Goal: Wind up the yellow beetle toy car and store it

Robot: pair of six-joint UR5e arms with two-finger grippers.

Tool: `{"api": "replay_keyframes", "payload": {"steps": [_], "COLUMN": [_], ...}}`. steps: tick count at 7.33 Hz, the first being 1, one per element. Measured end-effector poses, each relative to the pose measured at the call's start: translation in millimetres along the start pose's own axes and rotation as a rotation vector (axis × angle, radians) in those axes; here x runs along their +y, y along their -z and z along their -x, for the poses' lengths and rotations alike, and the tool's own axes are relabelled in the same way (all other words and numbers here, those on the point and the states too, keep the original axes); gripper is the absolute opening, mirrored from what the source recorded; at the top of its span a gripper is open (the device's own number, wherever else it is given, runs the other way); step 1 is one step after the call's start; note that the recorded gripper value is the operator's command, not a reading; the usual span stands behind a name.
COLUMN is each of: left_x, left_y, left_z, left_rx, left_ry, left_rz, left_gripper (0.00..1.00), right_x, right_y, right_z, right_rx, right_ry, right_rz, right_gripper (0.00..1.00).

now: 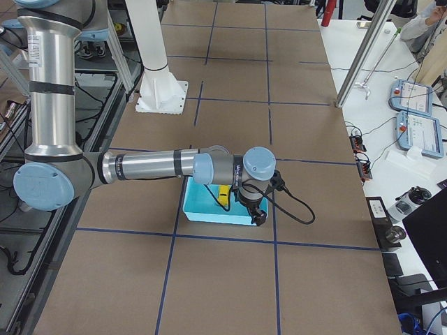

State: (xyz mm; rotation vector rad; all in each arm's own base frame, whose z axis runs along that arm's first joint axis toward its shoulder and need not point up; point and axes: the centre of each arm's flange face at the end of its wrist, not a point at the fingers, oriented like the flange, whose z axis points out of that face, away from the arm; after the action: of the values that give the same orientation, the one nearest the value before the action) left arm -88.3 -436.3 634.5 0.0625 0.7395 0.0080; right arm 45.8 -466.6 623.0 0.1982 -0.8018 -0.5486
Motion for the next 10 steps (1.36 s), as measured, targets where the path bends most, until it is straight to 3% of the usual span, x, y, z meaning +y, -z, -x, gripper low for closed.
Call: {"api": "replay_keyframes", "payload": {"steps": [3, 4, 6, 8, 10], "left_x": [-1.9, -3.5, -11.5, -17.4, -30.7], "left_y": [-2.1, -2.7, 0.7, 0.8, -0.9], "left_z": [1.1, 1.0, -2.2, -2.0, 0.3], "left_rx": [-0.002, -0.003, -0.004, -0.005, -0.006], "left_ry": [0.001, 0.0, -0.007, -0.008, -0.006], "left_rz": [0.004, 0.005, -0.003, -0.004, -0.002], "left_gripper": [0.99, 0.99, 0.99, 0.99, 0.99], "right_x": [12.1, 13.3, 19.0, 46.8, 61.8], "right_y": [2.2, 2.5, 2.1, -7.2, -14.8], "right_z": [-8.5, -9.0, -11.7, -13.9, -17.1], "right_rx": [-0.004, 0.007, 0.038, 0.075, 0.087], "right_ry": [-0.55, -0.677, -0.733, -0.629, -0.585], "right_rz": [-0.008, -0.007, -0.015, -0.049, -0.056], "right_gripper": [1.0, 1.0, 1.0, 1.0, 1.0]}}
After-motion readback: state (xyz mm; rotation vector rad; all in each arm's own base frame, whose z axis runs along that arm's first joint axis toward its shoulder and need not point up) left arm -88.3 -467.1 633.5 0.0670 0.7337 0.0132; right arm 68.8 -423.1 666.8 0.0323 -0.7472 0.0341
